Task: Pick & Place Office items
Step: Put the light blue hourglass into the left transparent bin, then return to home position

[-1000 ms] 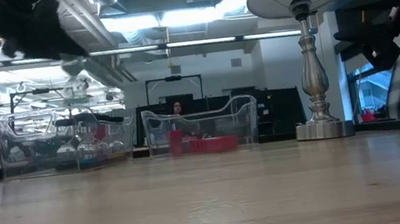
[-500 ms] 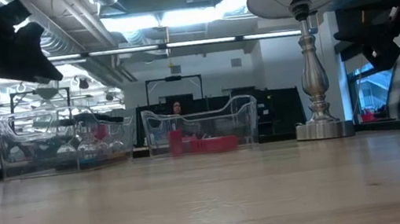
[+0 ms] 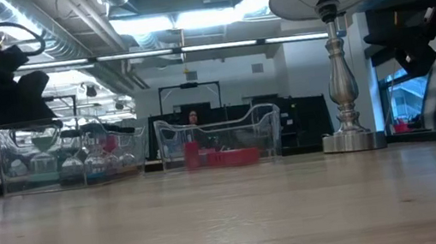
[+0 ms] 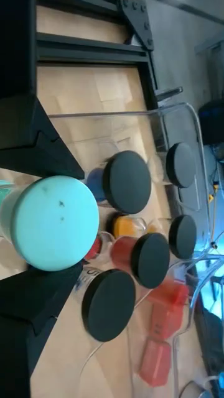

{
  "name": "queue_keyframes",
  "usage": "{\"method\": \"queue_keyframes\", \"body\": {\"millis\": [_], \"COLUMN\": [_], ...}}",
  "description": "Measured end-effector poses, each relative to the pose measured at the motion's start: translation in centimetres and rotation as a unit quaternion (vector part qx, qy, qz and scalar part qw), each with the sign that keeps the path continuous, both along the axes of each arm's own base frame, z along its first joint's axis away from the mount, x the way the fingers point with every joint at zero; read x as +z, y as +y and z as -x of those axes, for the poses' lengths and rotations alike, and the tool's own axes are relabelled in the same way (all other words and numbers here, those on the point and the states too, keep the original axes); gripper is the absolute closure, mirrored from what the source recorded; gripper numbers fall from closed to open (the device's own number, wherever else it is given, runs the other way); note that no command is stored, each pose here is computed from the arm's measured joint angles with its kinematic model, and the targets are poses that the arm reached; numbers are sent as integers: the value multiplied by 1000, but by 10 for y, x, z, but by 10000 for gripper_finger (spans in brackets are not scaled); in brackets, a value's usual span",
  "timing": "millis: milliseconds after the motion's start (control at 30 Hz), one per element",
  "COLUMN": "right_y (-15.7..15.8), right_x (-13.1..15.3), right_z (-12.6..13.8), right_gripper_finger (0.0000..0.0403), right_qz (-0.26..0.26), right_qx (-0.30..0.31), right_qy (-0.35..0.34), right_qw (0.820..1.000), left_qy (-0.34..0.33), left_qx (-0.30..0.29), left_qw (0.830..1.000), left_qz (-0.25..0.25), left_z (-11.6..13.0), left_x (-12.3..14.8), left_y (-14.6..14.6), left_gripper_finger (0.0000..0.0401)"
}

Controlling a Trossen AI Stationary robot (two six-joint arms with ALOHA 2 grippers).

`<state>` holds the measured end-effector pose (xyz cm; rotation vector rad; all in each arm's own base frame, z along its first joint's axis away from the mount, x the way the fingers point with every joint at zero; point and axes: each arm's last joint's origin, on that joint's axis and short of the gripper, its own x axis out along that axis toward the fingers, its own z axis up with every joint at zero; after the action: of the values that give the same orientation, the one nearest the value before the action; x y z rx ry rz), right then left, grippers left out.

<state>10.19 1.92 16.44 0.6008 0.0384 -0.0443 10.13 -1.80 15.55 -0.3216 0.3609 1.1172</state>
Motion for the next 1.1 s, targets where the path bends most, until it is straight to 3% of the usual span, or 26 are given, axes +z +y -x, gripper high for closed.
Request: {"method": "queue_keyframes", "body": {"millis": [333,1100], "right_y": [0,0], "right_x": [0,0], "right_z": [0,0], "right_gripper_finger": [179,179], "right_qz": [0,0], "right_qx": [0,0], "right_qy": [0,0], "right_qw": [1000,1000], "left_qy": [-1,11], "left_qx": [1,-13], "left_qw": [1000,1000], "left_qz": [-3,-2], "left_z": [1,-3], "left_x": [-2,6], "left_y": [0,-2], "left_gripper_finger": [192,125]}}
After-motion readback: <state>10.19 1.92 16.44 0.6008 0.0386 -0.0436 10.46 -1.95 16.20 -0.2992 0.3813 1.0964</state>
